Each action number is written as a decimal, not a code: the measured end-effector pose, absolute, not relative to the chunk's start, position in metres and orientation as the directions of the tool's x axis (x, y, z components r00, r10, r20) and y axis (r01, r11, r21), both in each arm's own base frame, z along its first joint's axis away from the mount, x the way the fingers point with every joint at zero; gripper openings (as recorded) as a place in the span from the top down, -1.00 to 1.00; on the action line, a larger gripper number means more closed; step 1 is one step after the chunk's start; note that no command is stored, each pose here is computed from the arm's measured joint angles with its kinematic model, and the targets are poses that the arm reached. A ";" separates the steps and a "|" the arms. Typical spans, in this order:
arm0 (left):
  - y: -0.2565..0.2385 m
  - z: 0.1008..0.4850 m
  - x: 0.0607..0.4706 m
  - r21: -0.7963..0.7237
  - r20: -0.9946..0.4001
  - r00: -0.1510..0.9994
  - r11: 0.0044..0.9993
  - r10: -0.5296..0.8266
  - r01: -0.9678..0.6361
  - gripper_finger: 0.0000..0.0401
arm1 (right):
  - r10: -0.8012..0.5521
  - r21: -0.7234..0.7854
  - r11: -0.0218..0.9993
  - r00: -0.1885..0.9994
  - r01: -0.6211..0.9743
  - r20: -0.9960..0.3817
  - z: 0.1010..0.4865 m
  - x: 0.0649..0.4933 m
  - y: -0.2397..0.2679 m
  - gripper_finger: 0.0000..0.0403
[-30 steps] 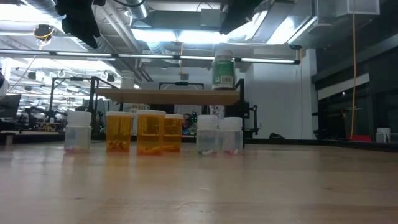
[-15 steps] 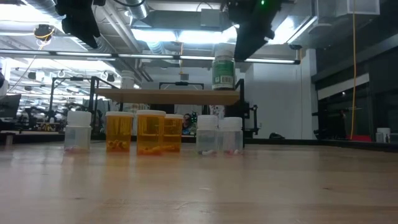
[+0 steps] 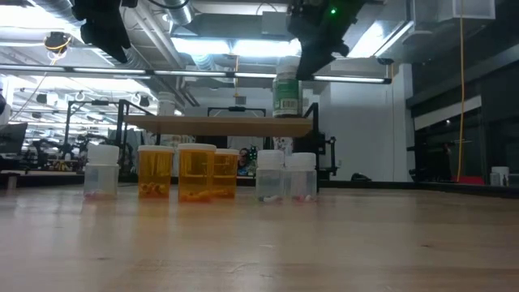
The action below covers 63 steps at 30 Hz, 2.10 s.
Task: Pick and place medicine bottles onto shelf by color
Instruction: Put the green pill bottle on the shelf
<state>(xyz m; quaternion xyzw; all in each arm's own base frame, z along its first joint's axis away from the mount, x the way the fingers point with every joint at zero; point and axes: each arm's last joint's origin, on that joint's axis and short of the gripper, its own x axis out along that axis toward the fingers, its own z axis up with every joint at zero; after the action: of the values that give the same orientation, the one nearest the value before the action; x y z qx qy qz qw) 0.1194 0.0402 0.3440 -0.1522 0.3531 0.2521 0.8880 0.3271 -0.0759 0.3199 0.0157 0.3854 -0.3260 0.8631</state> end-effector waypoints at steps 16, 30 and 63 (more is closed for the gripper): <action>0.040 0.343 0.119 -0.089 -0.711 0.616 0.826 0.339 -0.556 -0.35 | -0.584 -0.197 0.781 0.583 0.592 -0.565 0.299 0.364 -0.115 0.76; 0.040 0.343 0.119 -0.088 -0.712 0.615 0.826 0.338 -0.556 -0.35 | -0.604 -0.160 0.756 0.583 0.634 -0.544 0.299 0.360 -0.143 0.76; 0.040 0.343 0.119 -0.088 -0.711 0.616 0.826 0.339 -0.556 -0.35 | -0.588 -0.123 0.782 0.656 0.612 -0.474 0.284 0.374 -0.173 0.76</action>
<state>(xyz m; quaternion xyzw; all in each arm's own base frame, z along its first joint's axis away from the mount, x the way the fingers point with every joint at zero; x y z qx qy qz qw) 0.1188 0.0401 0.3432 -0.1516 0.3580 0.2527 0.8860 0.3740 -0.1735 0.2838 0.0238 0.2519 -0.3296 0.9096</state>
